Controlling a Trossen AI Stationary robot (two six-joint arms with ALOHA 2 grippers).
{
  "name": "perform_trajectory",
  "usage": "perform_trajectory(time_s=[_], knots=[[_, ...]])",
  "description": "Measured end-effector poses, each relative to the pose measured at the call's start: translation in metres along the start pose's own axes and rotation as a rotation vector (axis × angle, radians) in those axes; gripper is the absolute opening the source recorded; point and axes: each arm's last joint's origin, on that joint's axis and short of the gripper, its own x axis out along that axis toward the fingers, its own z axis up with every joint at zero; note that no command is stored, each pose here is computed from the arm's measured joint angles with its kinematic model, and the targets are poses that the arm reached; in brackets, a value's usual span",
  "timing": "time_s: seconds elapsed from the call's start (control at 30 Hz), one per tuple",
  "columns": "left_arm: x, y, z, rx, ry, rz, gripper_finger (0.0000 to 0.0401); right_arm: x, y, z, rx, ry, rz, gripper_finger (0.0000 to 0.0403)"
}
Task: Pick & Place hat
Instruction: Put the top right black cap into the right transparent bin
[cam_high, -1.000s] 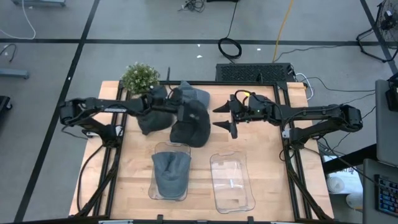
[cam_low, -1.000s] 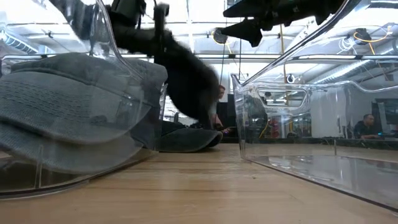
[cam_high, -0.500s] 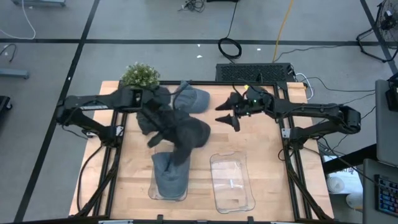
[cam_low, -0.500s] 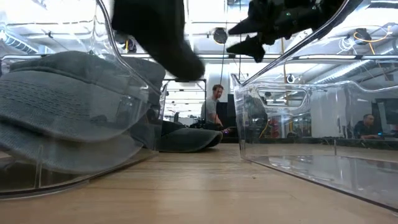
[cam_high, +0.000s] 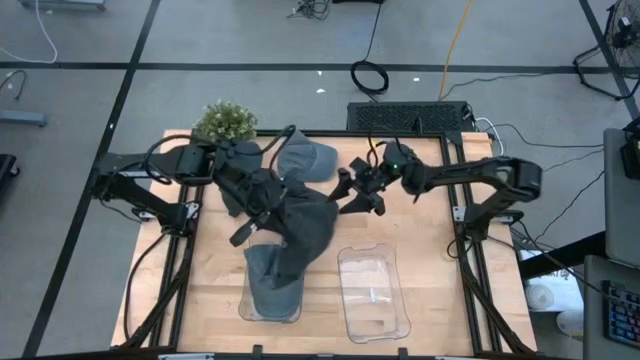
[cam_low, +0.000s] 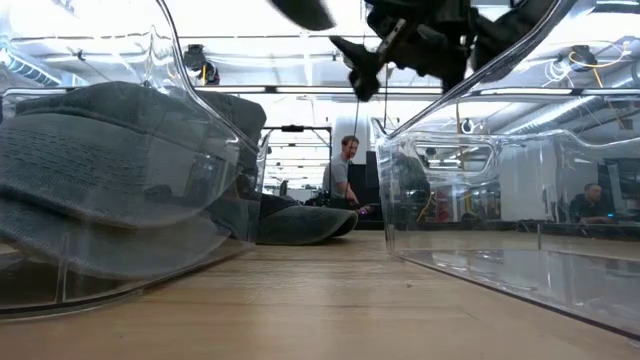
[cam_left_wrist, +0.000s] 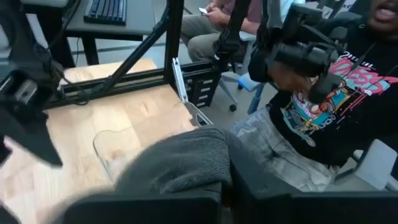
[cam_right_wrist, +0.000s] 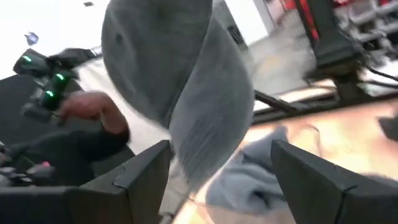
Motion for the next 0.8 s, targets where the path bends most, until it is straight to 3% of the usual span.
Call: perform_trajectory(time_s=[0.23, 0.6, 0.8], knots=[[0.006, 0.001, 0.0, 0.042, -0.004, -0.004, 0.0002, 0.017, -0.022, -0.007, 0.054, 0.026, 0.064, 0.0265], [0.016, 0.014, -0.002, 0.04, 0.004, -0.004, 0.0001, 0.07, -0.002, 0.009, -0.015, 0.106, 0.275, 0.0265], [0.024, 0.013, -0.005, -0.023, 0.027, -0.016, 0.0001, 0.075, -0.005, 0.014, -0.033, 0.142, 0.282, 0.0265]])
